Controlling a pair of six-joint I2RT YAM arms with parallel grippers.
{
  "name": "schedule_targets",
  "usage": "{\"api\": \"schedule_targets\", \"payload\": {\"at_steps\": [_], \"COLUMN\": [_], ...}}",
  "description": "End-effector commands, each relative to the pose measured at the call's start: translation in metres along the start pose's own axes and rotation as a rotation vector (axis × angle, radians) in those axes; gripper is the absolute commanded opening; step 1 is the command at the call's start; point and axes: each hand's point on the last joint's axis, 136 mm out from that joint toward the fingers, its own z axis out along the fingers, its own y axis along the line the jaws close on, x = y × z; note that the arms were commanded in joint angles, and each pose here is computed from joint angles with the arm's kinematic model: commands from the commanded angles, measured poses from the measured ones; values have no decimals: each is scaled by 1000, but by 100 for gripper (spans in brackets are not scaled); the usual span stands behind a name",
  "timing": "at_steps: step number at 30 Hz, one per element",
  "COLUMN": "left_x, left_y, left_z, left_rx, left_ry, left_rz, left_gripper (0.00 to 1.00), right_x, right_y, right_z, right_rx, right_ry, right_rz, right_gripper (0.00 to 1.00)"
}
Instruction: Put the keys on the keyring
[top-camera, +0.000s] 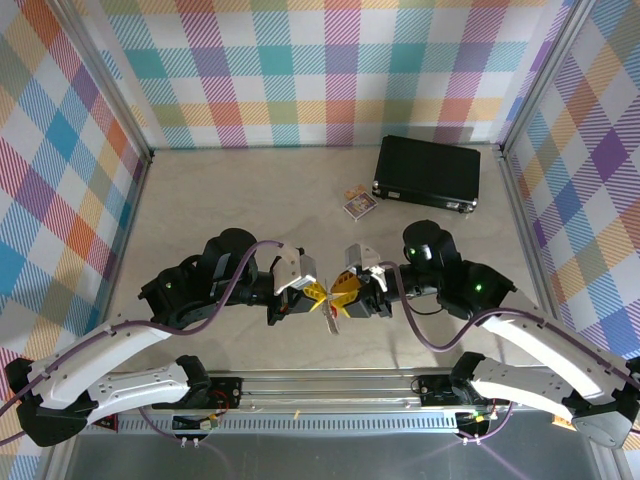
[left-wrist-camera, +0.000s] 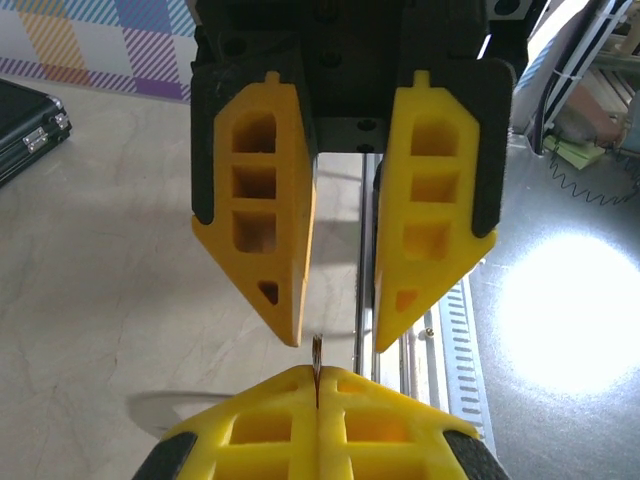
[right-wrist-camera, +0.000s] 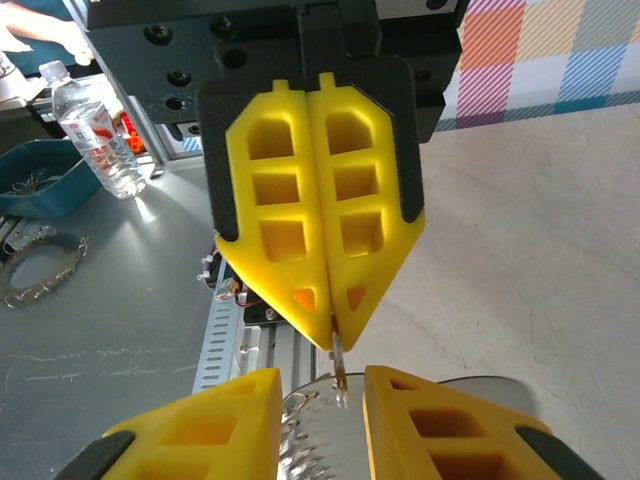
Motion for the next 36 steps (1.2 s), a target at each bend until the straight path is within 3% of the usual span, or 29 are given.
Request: {"api": "schedule_targets", "payload": {"at_steps": [1,18,24,28,30,33,36], "left_x": [-14,-14,-15,-17,-18,-18,-22], "left_y": [-5,-3,-2,-2,-2,-5,-5], "left_z": [-4,-3,-2,-1,-2,-5,-9], "left_rx": [11,1,-4,-2,-6,-6,-15], "left_ry": [-33,-40,-43,-57,-77,-137,-221], "left_rz": [34,41,44,43,37,14,-3], "left_gripper": [0,0,0,0,9,30,36], "right_x": [0,5,3,-1,-4,-11,-24], "right_y": [0,-6,-6,-8,-9,-5,3], "right_z": [4,10,11,12,10,5,-1], "right_rx": [-9,-6,-7,3,17,20,1], "right_ry": [-7,25,25,14,-6,-74,-191], "right_rz": [-5,17,14,6,4,-9,-13], "right_gripper": [27,16,0,0,0,0,0]}}
